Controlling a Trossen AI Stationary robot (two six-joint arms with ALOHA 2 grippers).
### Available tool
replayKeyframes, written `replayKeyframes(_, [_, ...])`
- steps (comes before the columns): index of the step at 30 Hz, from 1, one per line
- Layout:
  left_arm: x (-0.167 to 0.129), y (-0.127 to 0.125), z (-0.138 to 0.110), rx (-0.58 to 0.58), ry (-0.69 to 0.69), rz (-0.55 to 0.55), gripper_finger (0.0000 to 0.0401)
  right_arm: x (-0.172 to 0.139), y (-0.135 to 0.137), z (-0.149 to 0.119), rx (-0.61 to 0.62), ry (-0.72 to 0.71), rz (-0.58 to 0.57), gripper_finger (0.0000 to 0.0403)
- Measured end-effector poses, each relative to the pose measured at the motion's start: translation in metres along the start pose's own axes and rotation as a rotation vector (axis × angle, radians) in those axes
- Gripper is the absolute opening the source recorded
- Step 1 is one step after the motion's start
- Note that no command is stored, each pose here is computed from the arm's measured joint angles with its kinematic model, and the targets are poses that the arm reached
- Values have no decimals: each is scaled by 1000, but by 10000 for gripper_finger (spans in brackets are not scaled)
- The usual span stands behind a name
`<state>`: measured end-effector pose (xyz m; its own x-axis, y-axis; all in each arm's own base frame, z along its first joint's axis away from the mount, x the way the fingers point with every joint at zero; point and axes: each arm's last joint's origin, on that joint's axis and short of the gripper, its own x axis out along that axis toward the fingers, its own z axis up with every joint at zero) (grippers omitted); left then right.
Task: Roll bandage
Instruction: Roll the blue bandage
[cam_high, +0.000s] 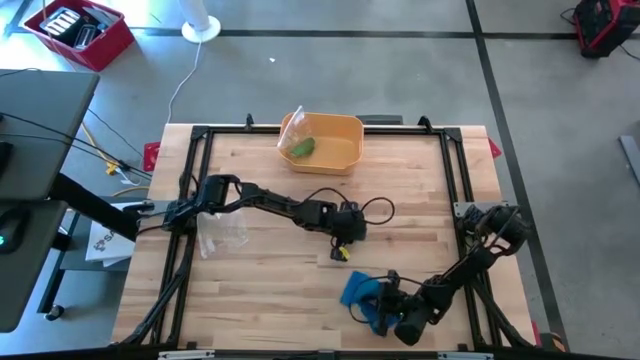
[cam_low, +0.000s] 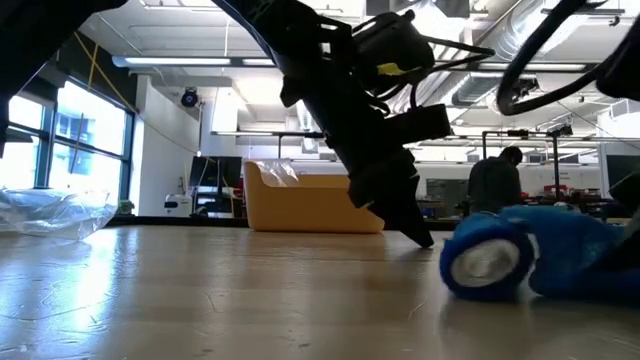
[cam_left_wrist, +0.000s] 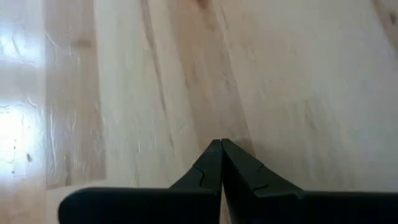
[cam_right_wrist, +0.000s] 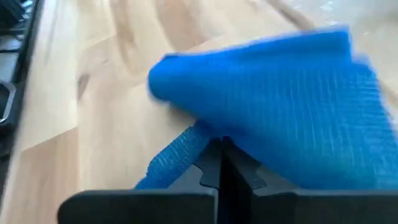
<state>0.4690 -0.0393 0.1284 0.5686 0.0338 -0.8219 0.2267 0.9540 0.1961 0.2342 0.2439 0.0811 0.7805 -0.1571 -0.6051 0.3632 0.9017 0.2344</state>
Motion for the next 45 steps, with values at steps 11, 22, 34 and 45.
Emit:
replayKeyframes(11, [-52, -68, 35, -28, -151, -210, 0, 4, -2, 5, 24, -33, -30, 0])
replayKeyframes(22, [-7, -107, 29, -35, -215, -242, 0, 3, -2, 6, 31, -46, -37, 0])
replayKeyframes(34, [-2, -73, 16, -27, -86, -223, 0, -24, 11, -23, 54, 74, 68, 0])
replayKeyframes(45, [1, -58, 5, 175, -5, -180, 0, -40, 14, -43, 21, 203, 116, 0])
